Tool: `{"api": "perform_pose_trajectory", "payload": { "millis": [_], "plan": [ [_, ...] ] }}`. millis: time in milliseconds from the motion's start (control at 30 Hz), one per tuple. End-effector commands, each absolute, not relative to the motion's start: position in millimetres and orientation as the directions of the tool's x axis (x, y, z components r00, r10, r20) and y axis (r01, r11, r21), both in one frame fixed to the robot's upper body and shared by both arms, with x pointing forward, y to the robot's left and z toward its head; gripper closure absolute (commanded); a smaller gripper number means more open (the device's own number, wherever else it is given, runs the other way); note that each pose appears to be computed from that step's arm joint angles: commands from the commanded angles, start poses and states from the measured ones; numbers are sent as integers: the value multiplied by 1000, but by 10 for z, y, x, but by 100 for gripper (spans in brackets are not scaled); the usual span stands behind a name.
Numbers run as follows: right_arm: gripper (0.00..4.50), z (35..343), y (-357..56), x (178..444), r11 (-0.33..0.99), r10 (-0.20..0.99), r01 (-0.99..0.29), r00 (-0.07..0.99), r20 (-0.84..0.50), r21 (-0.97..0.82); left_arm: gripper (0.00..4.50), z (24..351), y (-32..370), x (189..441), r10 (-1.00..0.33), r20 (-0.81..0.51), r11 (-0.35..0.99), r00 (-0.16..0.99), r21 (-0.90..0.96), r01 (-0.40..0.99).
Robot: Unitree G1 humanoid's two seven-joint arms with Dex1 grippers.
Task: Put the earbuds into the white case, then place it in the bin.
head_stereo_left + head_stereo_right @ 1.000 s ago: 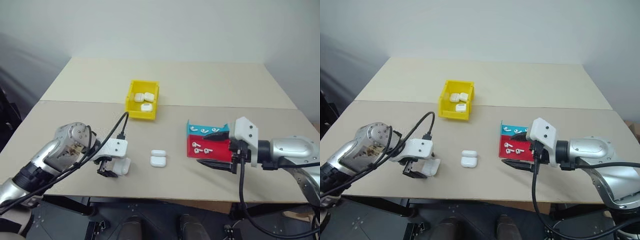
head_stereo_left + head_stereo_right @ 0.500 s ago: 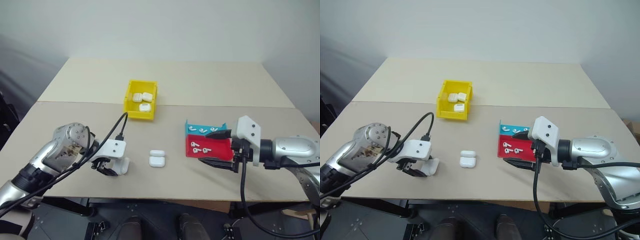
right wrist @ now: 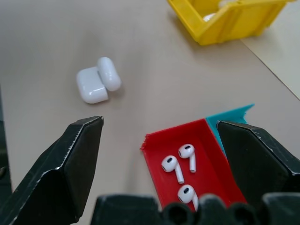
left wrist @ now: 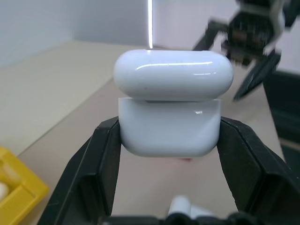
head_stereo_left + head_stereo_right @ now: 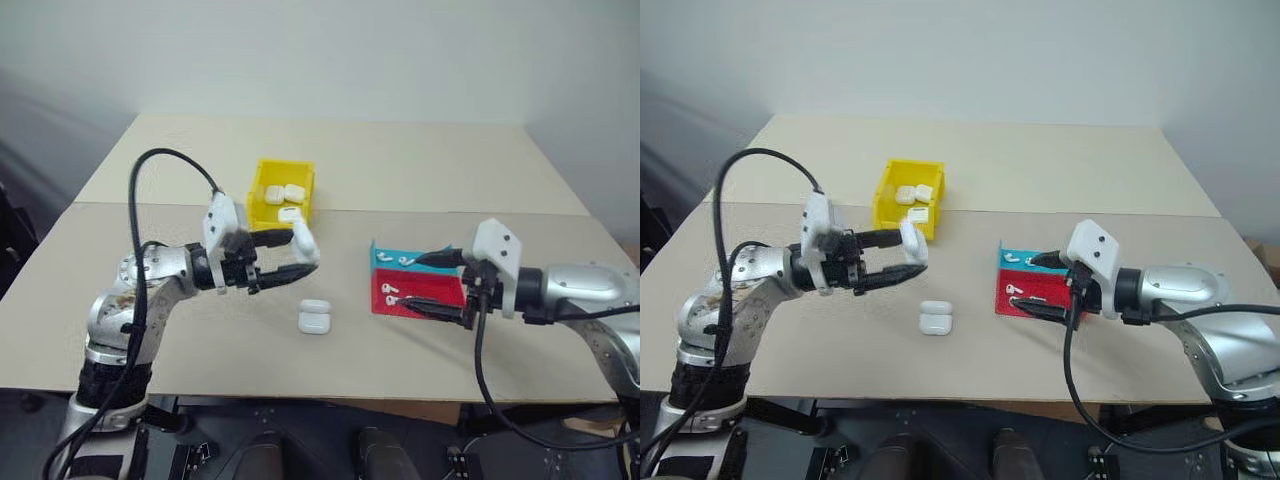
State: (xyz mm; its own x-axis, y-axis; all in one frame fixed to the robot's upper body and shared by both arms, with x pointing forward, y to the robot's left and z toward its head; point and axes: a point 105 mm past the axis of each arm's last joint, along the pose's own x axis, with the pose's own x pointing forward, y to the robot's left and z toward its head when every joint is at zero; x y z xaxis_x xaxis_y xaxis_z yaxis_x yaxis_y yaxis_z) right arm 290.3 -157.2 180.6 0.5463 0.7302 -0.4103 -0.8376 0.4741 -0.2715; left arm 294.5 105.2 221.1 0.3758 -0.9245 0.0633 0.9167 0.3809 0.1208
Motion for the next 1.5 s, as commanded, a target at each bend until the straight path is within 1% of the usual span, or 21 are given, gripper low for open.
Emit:
{"api": "perform_pose_trajectory", "payload": {
  "millis": [33, 133, 167, 233, 333, 400, 633, 733, 867, 1133, 1300, 1400, 1467, 1500],
  "plan": [
    [0, 1797, -1639, 3041, 498, 626, -803, 594, -506, -326, 172, 2489, 913, 2775, -933, 202, 316, 298, 64, 947],
    [0, 1757, -1632, 3107, 455, 570, -828, 553, -608, -327, 172, 2577, 811, 2607, -948, 265, 193, 177, 36, 981],
    [19, 1735, -1622, 3132, 432, 558, -844, 527, -641, -317, 172, 2575, 783, 2562, -952, 270, 159, 141, 46, 986],
    [64, 1690, -1609, 3183, 397, 532, -867, 486, -694, -303, 172, 2545, 751, 2500, -960, 268, 108, 86, 67, 992],
    [166, 1623, -1586, 3276, 377, 503, -885, 442, -743, -272, 172, 2465, 728, 2445, -968, 250, 66, 34, 121, 990],
    [233, 1550, -1563, 3329, 361, 474, -896, 414, -777, -258, 172, 2427, 739, 2432, -966, 257, 76, 38, 138, 987],
    [233, 1424, -1513, 3405, 299, 433, -924, 353, -830, -237, 172, 2359, 854, 2384, -950, 311, 87, 31, 166, 982],
    [233, 1353, -1519, 3427, 268, 406, -931, 341, -848, -246, 172, 2274, 872, 2398, -956, 292, 90, 35, 178, 980],
    [233, 1277, -1557, 3447, 233, 378, -937, 334, -863, -261, 172, 2240, 872, 2382, -958, 284, 92, 37, 186, 978],
    [233, 1197, -1574, 3503, 225, 368, -938, 331, -869, -262, 172, 2222, 866, 2370, -960, 276, 104, 47, 196, 975],
    [233, 1141, -1595, 3486, 210, 354, -946, 310, -882, -248, 172, 2216, 873, 2379, -962, 270, 109, 53, 199, 974],
    [291, 1110, -1609, 3447, 198, 352, -951, 296, -888, -238, 172, 2218, 883, 2381, -962, 268, 110, 53, 200, 974],
    [356, 1104, -1612, 3430, 197, 352, -952, 292, -889, -235, 172, 2222, 888, 2386, -962, 268, 110, 54, 201, 973],
    [379, 1103, -1612, 3427, 198, 353, -952, 292, -889, -235, 172, 2223, 889, 2390, -962, 267, 110, 54, 201, 973]
  ]
}}
